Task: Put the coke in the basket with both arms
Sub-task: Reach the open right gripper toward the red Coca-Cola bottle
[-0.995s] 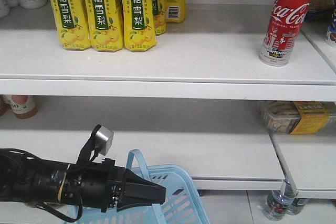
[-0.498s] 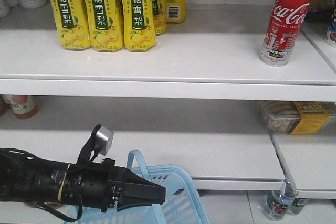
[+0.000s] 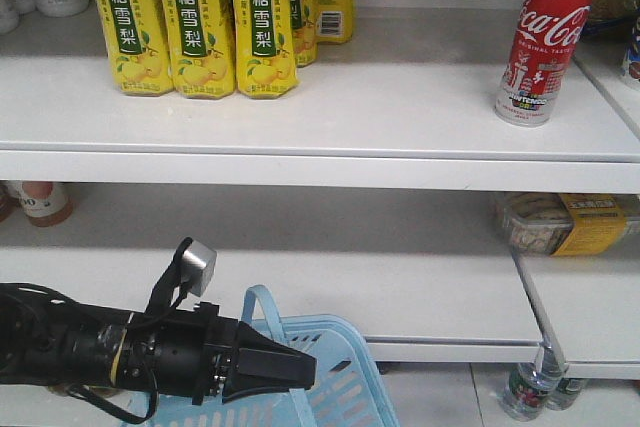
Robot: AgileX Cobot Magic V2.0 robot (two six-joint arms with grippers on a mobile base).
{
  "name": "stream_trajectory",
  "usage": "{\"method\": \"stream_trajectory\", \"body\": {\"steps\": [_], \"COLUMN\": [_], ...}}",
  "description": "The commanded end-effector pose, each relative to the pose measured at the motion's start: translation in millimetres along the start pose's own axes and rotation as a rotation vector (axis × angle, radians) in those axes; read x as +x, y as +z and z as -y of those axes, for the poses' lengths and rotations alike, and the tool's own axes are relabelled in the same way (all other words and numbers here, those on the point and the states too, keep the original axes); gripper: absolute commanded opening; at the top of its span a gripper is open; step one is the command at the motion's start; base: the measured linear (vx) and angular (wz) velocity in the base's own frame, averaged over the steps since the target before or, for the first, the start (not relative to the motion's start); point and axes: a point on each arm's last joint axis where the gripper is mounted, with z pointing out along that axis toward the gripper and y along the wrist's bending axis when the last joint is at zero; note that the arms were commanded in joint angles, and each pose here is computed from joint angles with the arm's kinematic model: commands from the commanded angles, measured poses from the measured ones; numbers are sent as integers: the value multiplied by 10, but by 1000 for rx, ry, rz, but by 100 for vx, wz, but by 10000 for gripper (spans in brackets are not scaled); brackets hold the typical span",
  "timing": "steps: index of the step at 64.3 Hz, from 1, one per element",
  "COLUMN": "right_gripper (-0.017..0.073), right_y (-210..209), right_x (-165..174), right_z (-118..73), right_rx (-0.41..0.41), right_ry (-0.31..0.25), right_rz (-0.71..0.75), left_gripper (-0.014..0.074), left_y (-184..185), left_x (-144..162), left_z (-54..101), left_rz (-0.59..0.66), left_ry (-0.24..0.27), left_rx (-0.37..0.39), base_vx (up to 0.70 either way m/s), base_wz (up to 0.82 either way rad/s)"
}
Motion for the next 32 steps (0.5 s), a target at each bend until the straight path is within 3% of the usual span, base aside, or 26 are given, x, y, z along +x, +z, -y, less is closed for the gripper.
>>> {"method": "stream_trajectory", "body": {"steps": [1, 20, 27, 32], "right_gripper": [-10, -10, -8, -5], "right_y": [113, 320, 320, 320], "right_x": [-284, -345, -345, -341], "right_z": [-9, -11, -3, -1], "right_rx": [7, 9, 17, 19], "right_ry": [-20, -2, -56, -63], "right_rz": [42, -2, -2, -6], "left_gripper": [-6, -6, -6, -6], "left_y": [-42, -42, -42, -42], "left_x": [1, 1, 1, 1], "left_z": [313, 313, 313, 313], "left_rz": [-7, -7, -7, -7], "left_ry": [47, 47, 47, 47], "left_rx": [215, 215, 215, 215], "base_vx": [0, 0, 0, 0], "base_wz": [0, 0, 0, 0]}}
